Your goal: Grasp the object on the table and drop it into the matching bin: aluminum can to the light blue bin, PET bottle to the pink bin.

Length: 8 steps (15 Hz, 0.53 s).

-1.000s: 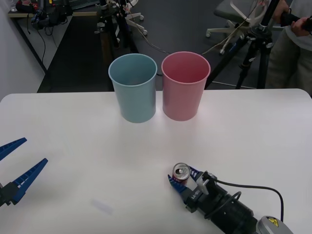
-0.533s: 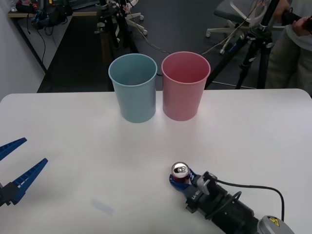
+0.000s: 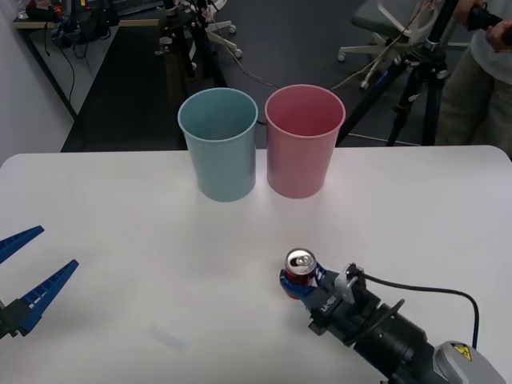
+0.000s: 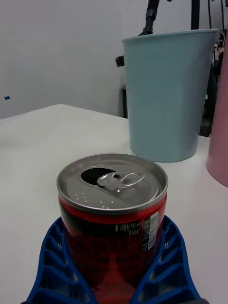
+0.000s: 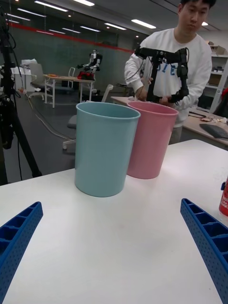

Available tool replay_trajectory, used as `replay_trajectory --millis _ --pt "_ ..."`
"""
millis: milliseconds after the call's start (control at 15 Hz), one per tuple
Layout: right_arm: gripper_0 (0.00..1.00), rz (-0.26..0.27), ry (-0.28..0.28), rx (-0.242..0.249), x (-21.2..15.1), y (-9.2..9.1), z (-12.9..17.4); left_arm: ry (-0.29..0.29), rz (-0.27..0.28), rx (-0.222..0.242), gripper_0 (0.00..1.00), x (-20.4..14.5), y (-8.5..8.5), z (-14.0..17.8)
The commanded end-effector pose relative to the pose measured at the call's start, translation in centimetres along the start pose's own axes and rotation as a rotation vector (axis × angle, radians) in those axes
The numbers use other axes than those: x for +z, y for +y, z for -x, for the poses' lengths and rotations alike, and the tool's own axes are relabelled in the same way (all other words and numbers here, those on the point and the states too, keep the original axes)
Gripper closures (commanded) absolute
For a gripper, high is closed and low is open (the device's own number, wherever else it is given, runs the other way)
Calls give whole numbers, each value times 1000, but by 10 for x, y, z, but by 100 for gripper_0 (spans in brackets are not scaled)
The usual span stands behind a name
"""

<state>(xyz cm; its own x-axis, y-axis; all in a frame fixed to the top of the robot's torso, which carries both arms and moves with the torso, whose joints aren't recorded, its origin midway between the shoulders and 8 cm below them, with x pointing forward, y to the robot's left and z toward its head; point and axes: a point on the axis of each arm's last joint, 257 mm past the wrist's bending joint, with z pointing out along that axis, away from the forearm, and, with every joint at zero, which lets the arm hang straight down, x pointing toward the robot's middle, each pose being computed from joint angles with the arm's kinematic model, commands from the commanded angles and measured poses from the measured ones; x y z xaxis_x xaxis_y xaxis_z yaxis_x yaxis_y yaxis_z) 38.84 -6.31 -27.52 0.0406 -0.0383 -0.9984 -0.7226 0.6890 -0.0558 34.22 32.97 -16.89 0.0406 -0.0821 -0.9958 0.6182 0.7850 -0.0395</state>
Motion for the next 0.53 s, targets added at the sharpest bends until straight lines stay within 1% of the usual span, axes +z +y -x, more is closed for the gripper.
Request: replay_trajectory --millis 67,333,533 --pt "100 16 -35 -4 4 0 30 0 0 0 0 0 0 0" --pt "100 4 -78 -44 13 -3 81 0 0 0 0 0 0 0" --pt "100 25 -130 -34 21 3 123 0 0 0 0 0 0 0"
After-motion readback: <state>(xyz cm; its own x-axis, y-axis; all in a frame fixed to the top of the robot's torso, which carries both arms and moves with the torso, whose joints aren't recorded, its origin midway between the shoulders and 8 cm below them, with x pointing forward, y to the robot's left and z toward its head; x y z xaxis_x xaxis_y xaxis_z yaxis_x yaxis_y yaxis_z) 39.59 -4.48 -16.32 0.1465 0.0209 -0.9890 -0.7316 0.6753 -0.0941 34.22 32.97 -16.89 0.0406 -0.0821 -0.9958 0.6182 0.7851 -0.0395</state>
